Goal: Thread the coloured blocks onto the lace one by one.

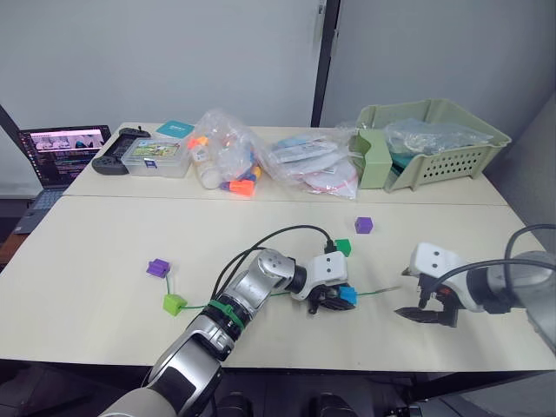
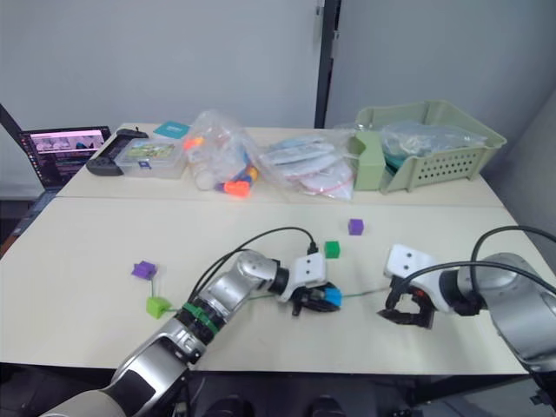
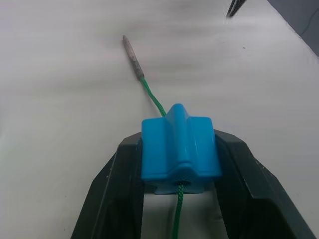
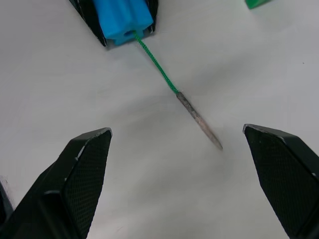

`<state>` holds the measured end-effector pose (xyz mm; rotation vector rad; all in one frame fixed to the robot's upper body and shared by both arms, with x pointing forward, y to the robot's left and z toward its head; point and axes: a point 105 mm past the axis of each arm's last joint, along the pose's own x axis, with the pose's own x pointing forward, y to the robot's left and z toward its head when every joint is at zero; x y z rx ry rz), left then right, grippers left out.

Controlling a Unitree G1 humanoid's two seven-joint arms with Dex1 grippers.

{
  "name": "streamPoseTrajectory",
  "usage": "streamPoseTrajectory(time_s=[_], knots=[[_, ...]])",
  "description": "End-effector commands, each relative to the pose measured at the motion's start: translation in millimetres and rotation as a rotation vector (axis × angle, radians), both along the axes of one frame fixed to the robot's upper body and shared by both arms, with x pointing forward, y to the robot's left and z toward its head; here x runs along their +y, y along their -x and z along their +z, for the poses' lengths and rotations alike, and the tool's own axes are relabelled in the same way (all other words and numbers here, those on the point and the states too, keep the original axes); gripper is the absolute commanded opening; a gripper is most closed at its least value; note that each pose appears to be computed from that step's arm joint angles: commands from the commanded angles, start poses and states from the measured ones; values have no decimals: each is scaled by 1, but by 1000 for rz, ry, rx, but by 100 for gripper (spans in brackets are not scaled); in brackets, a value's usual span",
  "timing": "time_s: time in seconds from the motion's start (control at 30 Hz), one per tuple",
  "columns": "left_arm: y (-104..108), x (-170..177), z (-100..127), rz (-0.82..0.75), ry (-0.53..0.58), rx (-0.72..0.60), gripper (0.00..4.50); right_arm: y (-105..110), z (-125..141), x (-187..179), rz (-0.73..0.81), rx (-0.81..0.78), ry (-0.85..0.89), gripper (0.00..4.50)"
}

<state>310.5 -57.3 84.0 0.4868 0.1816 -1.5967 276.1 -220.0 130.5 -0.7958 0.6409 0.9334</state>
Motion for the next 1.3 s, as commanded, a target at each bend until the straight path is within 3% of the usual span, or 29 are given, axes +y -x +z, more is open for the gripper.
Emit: streamPoseTrajectory(time_s=[0.03, 0.17, 0.43, 0.6, 0.63, 0.93, 1.07, 1.3], knots=[[1, -4, 9, -16, 21, -26, 140, -9, 5, 0, 29, -48, 23, 450], [-1, -4, 10, -8, 21, -31, 140, -29, -10, 3, 36, -29, 18, 450], [-6, -1, 13, 8, 21, -42, 140, -32, -36, -8, 26, 56, 49, 197], [-7, 2, 14, 12, 19, -45, 140, -28, -39, -9, 21, 71, 48, 19], [-7, 2, 14, 13, 19, -46, 140, -28, -39, -9, 21, 71, 49, 0], [-11, 24, 28, 45, 45, -92, 140, -25, -11, 10, 76, 38, -1, 0], [-24, 78, 44, 101, -36, -242, 140, -18, 8, 22, 132, 46, -6, 0], [-1, 161, 36, 117, -152, -174, 140, -19, 15, 27, 178, 47, 4, 0]])
